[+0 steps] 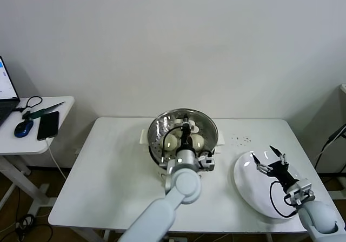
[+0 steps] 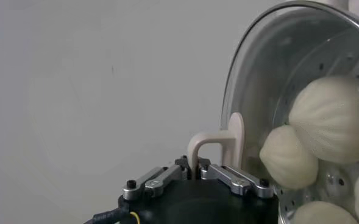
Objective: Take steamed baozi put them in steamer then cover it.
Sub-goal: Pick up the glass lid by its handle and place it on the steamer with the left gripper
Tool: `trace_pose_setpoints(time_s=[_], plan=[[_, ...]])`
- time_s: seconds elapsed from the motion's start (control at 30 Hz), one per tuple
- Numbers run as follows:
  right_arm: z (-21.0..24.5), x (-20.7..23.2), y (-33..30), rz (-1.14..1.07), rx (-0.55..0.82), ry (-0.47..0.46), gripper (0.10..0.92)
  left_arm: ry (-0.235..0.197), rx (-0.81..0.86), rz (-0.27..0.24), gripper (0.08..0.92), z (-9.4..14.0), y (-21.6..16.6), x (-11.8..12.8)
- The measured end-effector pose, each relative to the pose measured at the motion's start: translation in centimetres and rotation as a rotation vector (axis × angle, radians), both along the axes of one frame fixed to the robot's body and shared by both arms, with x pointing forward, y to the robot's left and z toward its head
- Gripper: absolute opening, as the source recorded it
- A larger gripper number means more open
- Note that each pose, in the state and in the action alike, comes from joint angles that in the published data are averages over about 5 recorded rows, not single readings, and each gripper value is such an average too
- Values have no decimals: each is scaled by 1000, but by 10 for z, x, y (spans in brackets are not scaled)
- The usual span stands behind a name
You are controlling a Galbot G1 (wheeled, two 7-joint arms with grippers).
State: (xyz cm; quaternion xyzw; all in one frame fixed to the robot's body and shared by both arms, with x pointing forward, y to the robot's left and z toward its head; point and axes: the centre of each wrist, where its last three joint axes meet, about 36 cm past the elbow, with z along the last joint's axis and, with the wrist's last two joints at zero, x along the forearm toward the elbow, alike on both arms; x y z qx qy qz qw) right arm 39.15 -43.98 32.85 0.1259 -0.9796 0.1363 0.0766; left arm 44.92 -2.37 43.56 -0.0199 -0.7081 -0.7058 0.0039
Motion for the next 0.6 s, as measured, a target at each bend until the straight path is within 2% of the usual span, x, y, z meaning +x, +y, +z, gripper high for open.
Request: trace_pose_setpoints(time_s=[0.6], plan=[[-3, -2, 1, 8, -12, 2, 823, 16, 5, 15, 152, -11, 2, 7]])
